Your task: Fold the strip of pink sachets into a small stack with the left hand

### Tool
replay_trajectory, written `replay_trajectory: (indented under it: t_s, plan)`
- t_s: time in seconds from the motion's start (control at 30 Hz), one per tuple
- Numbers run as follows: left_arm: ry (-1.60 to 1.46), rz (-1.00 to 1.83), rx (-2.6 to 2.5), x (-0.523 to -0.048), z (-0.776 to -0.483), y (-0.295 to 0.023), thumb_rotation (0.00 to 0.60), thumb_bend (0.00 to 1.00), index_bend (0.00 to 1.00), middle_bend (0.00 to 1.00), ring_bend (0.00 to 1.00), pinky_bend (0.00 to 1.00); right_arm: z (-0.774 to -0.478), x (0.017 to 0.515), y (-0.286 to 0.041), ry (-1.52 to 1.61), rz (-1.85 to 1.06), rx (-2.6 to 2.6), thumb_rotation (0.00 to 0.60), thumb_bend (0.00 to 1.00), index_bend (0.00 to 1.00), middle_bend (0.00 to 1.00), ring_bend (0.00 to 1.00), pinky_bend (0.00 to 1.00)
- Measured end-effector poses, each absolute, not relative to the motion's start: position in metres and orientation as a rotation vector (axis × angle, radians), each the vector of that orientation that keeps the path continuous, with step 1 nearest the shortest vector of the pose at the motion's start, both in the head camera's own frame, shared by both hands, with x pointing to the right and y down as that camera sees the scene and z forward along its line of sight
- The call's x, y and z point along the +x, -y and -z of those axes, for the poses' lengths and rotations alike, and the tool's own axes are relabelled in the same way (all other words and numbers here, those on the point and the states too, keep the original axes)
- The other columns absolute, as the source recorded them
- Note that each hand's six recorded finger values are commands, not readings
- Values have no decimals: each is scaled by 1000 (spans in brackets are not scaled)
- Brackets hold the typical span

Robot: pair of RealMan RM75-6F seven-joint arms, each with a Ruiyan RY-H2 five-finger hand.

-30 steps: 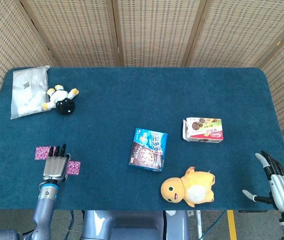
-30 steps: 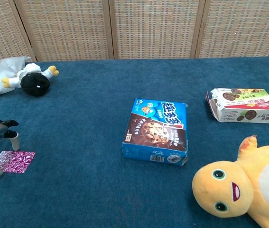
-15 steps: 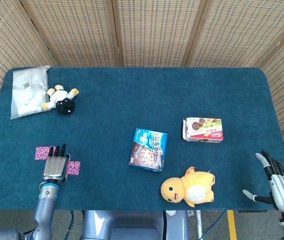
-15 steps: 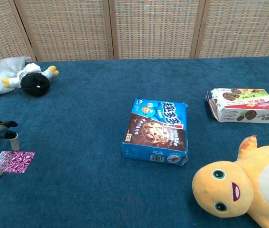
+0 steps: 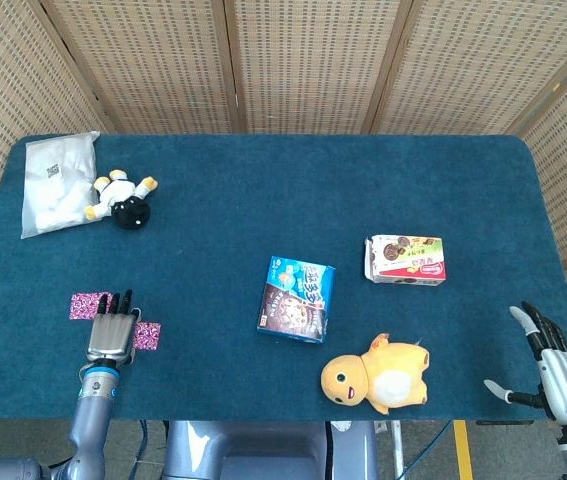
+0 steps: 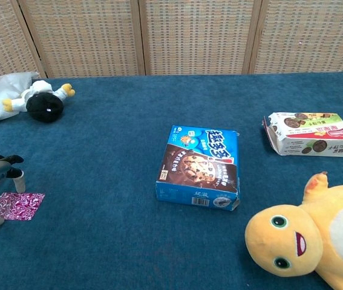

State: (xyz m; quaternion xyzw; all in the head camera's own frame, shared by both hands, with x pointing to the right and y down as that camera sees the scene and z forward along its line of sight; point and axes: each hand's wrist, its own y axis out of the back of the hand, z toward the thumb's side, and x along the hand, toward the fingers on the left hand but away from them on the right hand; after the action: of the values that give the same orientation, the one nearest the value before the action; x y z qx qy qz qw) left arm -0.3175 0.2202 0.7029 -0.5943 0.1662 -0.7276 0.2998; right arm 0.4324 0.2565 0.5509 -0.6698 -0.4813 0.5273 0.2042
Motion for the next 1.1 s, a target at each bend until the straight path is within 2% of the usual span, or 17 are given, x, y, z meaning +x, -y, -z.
replay_trajectory:
  t_s: [1.1]
  plan:
    - [-443, 1919, -1612, -317, -703, -226, 600, 347, 467, 0, 0, 0, -550, 434, -256, 1349, -1470, -1867, 600, 106, 43, 0, 0, 0]
